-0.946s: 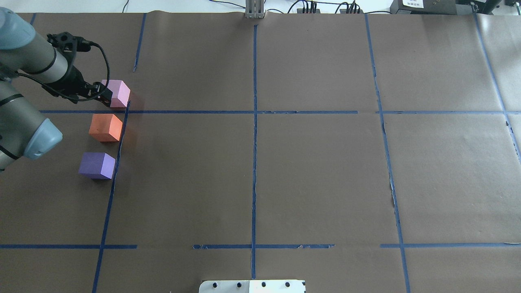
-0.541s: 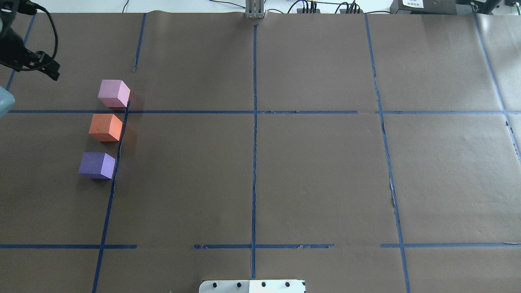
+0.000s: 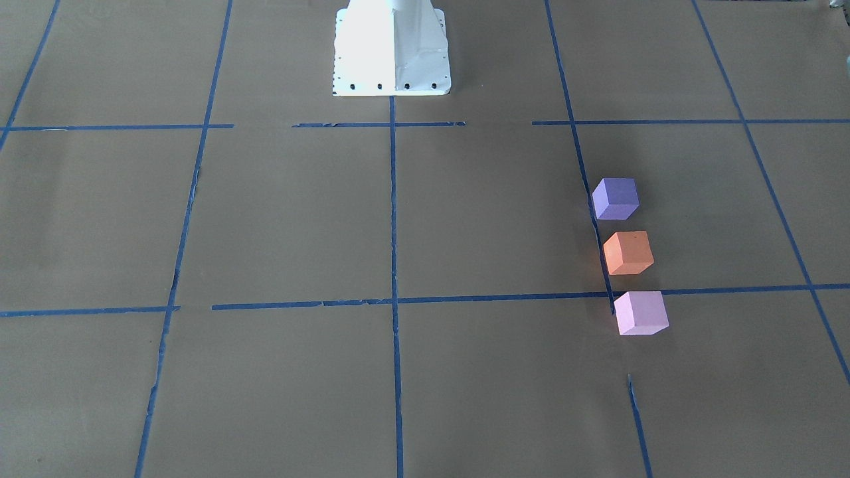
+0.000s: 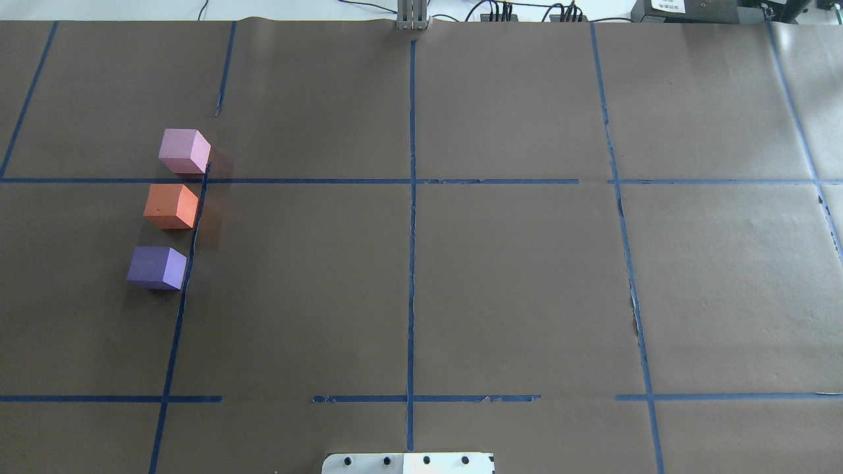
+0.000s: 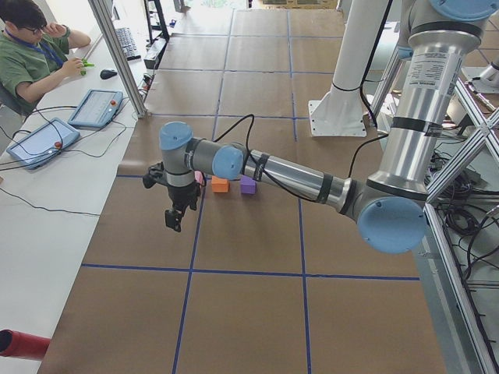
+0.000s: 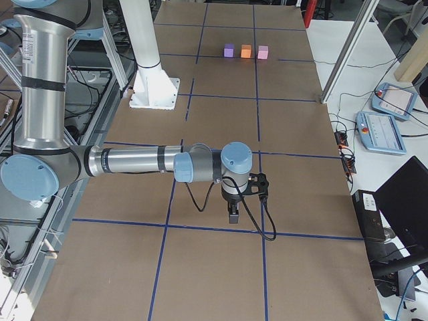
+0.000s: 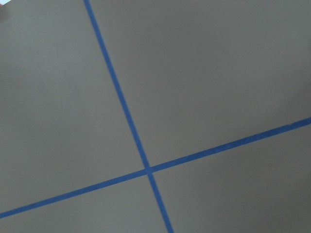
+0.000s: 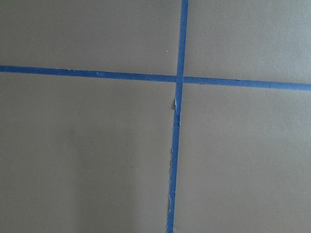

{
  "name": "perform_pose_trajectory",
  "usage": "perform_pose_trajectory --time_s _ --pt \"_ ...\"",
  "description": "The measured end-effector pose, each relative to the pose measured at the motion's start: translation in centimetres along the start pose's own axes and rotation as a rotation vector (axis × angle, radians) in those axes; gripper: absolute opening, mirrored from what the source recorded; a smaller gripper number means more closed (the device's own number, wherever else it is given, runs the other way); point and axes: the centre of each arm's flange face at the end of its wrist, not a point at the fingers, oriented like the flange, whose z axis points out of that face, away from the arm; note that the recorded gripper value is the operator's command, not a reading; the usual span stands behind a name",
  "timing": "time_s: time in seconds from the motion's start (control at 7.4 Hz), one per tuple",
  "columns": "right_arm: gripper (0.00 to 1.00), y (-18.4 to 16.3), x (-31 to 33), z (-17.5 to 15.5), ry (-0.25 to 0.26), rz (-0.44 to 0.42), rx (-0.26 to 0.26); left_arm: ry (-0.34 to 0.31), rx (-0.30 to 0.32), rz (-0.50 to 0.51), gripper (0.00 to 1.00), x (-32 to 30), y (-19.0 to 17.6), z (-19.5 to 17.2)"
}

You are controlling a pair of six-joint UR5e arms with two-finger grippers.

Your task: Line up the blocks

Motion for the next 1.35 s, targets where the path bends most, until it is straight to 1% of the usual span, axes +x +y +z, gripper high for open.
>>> perform_pose_trajectory --time_s 0.14,0.27,0.41,0.68,1.35 --pt "1.00 0.0 0.0 0.0 0.000 0.000 0.000 0.062 -0.016 -0.027 1.00 -1.9 2.1 1.3" --pt "1.00 0.0 0.0 0.0 0.000 0.000 0.000 0.126 -0.021 -0.045 1.00 -2.5 3.5 2.1" --pt "1.00 0.0 0.0 0.0 0.000 0.000 0.000 0.163 -0.021 -0.054 1.00 -2.5 4.1 2.5" --pt "1.00 0.0 0.0 0.0 0.000 0.000 0.000 0.180 -0.021 -0.057 1.00 -2.5 4.3 2.7" --pt "1.00 0.0 0.0 0.0 0.000 0.000 0.000 0.186 -0.033 -0.071 1.00 -2.8 5.2 3.4"
